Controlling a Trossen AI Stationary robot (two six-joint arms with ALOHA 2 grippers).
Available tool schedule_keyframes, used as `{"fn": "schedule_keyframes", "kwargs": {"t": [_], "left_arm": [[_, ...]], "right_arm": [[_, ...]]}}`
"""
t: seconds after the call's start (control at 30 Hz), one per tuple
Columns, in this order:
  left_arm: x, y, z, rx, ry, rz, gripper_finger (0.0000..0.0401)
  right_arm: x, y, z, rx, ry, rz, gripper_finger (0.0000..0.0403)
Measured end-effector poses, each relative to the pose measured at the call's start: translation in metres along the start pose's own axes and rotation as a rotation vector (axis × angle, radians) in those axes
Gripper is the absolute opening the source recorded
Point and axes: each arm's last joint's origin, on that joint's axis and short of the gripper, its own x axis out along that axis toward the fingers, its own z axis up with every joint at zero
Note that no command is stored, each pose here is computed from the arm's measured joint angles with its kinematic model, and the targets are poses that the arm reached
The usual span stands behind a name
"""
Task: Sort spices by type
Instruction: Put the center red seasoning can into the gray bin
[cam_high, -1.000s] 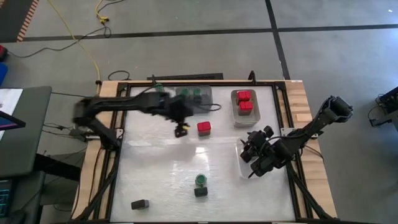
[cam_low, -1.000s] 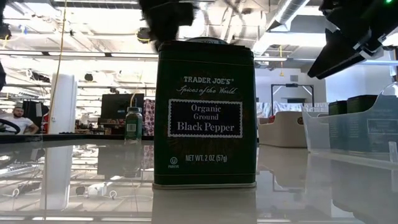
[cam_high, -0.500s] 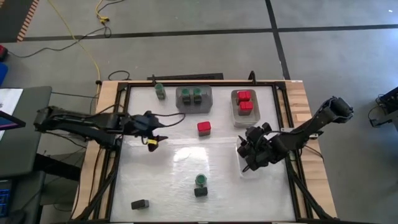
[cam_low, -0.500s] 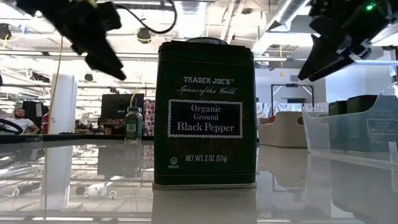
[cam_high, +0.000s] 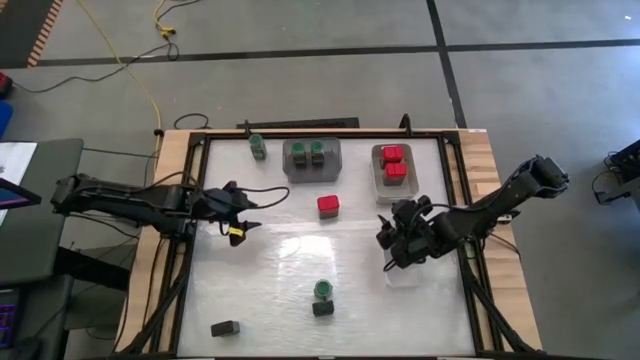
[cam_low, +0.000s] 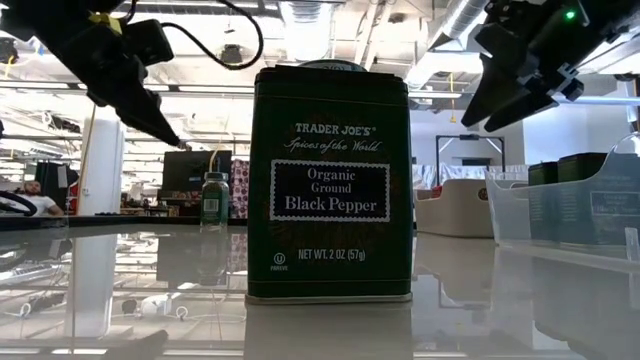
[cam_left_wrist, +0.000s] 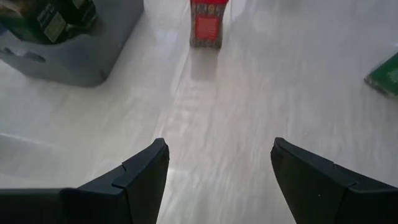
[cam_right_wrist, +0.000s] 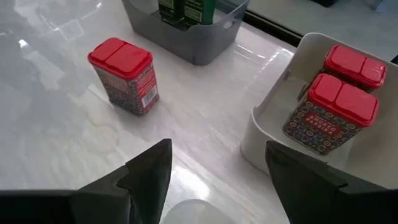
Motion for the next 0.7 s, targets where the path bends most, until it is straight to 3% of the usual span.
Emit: {"fn": "schedule_keyframes", "kwargs": {"t": [0.5, 0.6, 0.7], "left_arm": [[0.0, 0.001, -0.005, 0.009, 0.047, 0.005, 0.0272], [0.0, 0.001, -0.005, 0.009, 0.047, 0.005, 0.0272], [0.0, 0.001, -0.005, 0.009, 0.047, 0.006, 0.0272]], "right_arm": [[0.009, 0.001, 0.009, 0.073, -0.018, -0.005, 0.0286], [0.018, 0.001, 0.017, 0.005, -0.034, -0.016, 0.0286], [0.029, 0.003, 0.03, -0.143, -0.05, 0.011, 0.0286]]}}
